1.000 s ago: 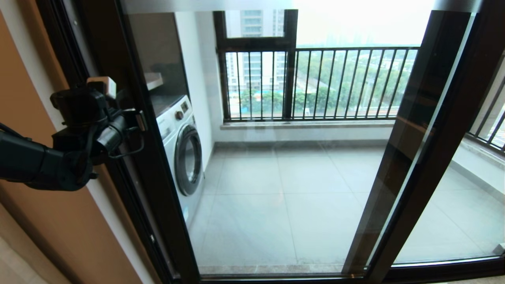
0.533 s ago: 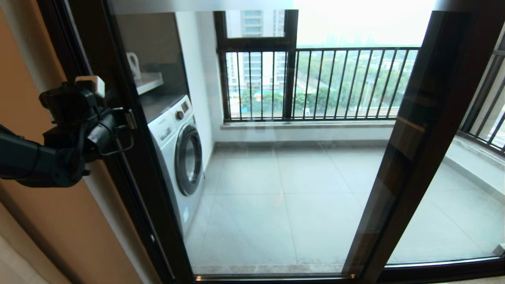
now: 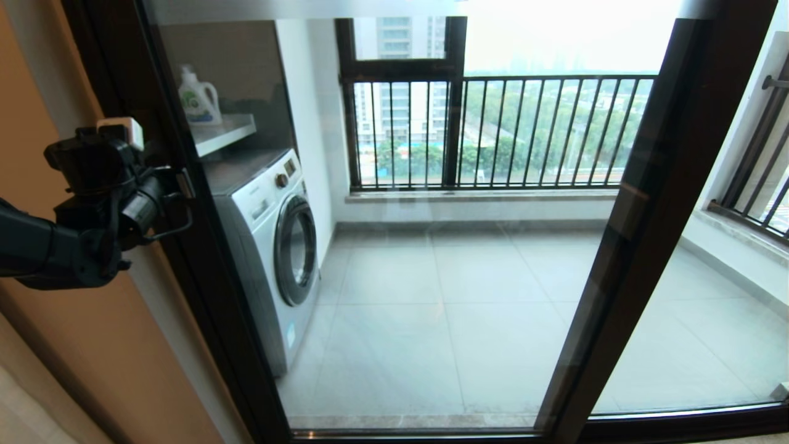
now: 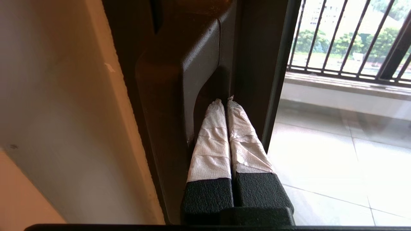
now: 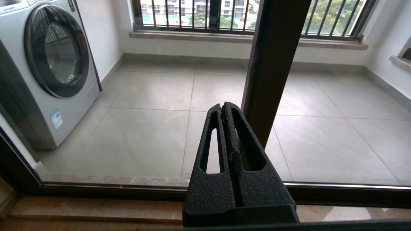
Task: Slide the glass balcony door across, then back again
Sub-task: Close the slid door
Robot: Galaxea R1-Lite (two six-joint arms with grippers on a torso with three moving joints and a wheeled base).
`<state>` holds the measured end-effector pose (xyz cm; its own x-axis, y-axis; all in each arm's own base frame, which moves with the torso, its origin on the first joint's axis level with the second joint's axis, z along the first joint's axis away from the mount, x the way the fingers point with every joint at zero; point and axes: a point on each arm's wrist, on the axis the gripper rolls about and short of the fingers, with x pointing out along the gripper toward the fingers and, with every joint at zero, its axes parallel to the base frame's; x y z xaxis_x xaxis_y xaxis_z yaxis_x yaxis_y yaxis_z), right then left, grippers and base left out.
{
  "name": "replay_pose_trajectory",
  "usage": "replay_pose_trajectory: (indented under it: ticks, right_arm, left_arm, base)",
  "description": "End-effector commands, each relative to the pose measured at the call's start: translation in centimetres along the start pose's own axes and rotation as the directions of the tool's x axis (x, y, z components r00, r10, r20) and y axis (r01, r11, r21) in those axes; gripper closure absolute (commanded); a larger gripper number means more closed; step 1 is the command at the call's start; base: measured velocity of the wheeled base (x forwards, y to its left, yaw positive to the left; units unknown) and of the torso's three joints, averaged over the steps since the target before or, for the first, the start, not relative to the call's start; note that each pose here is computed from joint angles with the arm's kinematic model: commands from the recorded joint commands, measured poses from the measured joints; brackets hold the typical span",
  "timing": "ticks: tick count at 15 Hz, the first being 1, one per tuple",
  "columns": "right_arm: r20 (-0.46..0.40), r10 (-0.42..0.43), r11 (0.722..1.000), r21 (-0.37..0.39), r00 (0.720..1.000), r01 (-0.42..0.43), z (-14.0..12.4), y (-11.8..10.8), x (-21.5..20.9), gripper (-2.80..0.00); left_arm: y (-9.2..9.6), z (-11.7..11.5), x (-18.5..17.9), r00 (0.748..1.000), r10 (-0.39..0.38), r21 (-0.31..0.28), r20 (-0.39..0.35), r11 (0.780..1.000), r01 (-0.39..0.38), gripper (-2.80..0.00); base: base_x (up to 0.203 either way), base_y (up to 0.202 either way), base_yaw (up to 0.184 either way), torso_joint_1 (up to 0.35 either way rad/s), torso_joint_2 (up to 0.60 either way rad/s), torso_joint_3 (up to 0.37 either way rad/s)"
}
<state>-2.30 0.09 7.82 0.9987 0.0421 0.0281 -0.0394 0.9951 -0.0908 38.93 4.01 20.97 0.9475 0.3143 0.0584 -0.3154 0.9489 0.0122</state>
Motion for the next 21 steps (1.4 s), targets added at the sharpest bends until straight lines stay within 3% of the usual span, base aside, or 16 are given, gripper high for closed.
replay_pose_trajectory:
  ticks: [1, 21]
  right_arm:
    - [-0.011, 0.002, 1.0, 0.0, 1.0, -0.002, -0.3, 0.0, 0.1, 0.0]
    - [-0.013, 0.002, 1.0, 0.0, 1.0, -0.002, -0.3, 0.0, 0.1, 0.0]
  left_arm:
    - [0.2, -0.4, 0.2, 1.0, 0.004, 0.002, -0.007, 1.0, -0.004, 0.0]
    - [3.3, -1.1, 1.9, 0.997, 0.071, 0.008, -0.011, 0.997, -0.071, 0.0]
  base:
    - [0.0, 0.0, 0.0, 0.0, 0.0, 0.0]
    - [0.0, 0.0, 0.0, 0.0, 0.0, 0.0]
